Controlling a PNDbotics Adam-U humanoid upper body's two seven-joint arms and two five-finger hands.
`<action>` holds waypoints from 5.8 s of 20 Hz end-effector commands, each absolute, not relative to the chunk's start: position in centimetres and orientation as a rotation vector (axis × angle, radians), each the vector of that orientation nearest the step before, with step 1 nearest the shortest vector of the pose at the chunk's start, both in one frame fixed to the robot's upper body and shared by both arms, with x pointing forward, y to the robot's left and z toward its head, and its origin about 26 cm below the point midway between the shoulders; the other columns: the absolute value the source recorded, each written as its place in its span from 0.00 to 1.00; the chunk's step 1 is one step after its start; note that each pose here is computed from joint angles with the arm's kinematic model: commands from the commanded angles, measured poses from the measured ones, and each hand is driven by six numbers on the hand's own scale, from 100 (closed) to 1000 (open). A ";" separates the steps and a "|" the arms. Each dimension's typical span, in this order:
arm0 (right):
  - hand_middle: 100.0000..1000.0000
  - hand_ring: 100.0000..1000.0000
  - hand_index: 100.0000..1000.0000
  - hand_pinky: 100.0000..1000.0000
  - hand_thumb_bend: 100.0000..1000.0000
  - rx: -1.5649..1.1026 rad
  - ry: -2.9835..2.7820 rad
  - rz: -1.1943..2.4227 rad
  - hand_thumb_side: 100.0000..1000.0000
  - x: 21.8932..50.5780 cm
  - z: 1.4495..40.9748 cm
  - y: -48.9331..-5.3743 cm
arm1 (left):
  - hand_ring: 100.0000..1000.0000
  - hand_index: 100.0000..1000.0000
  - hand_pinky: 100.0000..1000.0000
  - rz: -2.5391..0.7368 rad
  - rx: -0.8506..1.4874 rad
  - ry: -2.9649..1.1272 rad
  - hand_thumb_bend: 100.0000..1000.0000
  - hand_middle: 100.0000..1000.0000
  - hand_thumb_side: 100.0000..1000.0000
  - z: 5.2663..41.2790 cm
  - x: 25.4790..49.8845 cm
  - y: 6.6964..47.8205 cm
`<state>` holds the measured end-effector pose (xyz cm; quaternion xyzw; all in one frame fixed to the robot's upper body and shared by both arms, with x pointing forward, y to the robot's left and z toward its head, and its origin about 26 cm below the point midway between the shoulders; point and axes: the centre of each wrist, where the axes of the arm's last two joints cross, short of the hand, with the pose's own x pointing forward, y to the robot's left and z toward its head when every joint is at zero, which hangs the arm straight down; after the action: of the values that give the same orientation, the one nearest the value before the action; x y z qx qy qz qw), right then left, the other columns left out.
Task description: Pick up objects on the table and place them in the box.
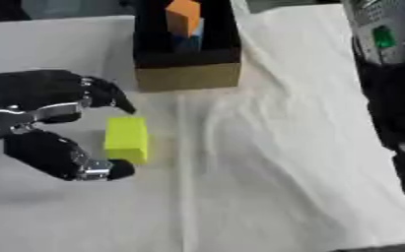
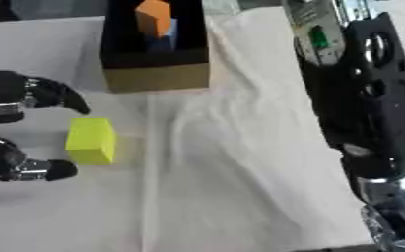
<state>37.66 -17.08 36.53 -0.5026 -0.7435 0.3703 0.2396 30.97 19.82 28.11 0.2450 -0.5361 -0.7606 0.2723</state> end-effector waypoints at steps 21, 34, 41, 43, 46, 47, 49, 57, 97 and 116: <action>0.76 0.93 0.89 0.89 0.00 -1.357 -2.091 0.956 1.00 36.6 37.7 -17.2 | 0.87 0.93 0.82 -1.997 0.804 -1.328 0.54 0.84 0.79 24.9 37.7 22.2; 0.75 0.93 0.89 0.89 0.00 -1.335 -2.101 0.913 1.00 36.5 37.6 -17.6 | 0.83 0.89 0.80 -2.039 0.738 -1.259 0.54 0.81 0.76 23.4 39.1 22.7; 0.74 0.93 0.89 0.89 0.00 -1.311 -2.104 0.899 1.00 36.5 37.4 -17.8 | 0.67 0.69 0.66 -2.000 0.904 -1.357 0.37 0.58 0.63 23.3 39.2 22.8; 0.74 0.93 0.89 0.89 0.00 -1.304 -2.106 0.896 1.00 36.5 37.4 -17.9 | 0.62 0.63 0.62 -1.977 0.950 -1.396 0.29 0.52 0.57 23.3 39.3 22.8; 0.74 0.93 0.89 0.89 0.00 -1.298 -2.107 0.895 1.00 36.4 37.4 -18.0 | 0.55 0.55 0.58 -1.953 0.959 -1.425 0.16 0.46 0.50 23.1 39.4 22.8; 0.74 0.93 0.89 0.89 0.00 -1.297 -2.108 0.896 1.00 36.4 37.4 -18.0 | 0.53 0.54 0.57 -1.944 0.951 -1.438 0.09 0.45 0.49 23.2 39.3 22.8; 0.74 0.93 0.89 0.89 0.00 -1.297 -2.110 0.896 1.00 36.4 37.5 -18.1 | 0.52 0.53 0.55 -1.925 0.936 -1.471 0.04 0.44 0.49 23.6 39.0 22.6; 0.74 0.93 0.89 0.89 0.00 -1.299 -2.118 0.887 1.00 36.3 37.7 -17.8 | 0.50 0.52 0.55 -1.845 0.961 -1.624 0.00 0.44 0.49 29.5 36.0 22.0; 0.74 0.93 0.89 0.90 0.00 -1.175 -2.246 0.981 1.00 35.3 38.8 -13.7 | 0.50 0.54 0.59 -1.213 1.157 -1.801 0.00 0.46 0.74 35.1 48.1 19.1; 0.74 0.94 0.89 0.90 0.00 -1.148 -2.194 0.978 1.00 36.1 37.6 -14.3 | 0.80 0.88 0.73 -1.326 1.230 -1.723 0.29 0.78 0.93 35.7 47.5 19.2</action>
<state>36.35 -14.15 36.94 -0.4175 -0.7961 0.3642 0.2436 48.05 18.47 33.83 0.4452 -0.6543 -0.5113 0.3351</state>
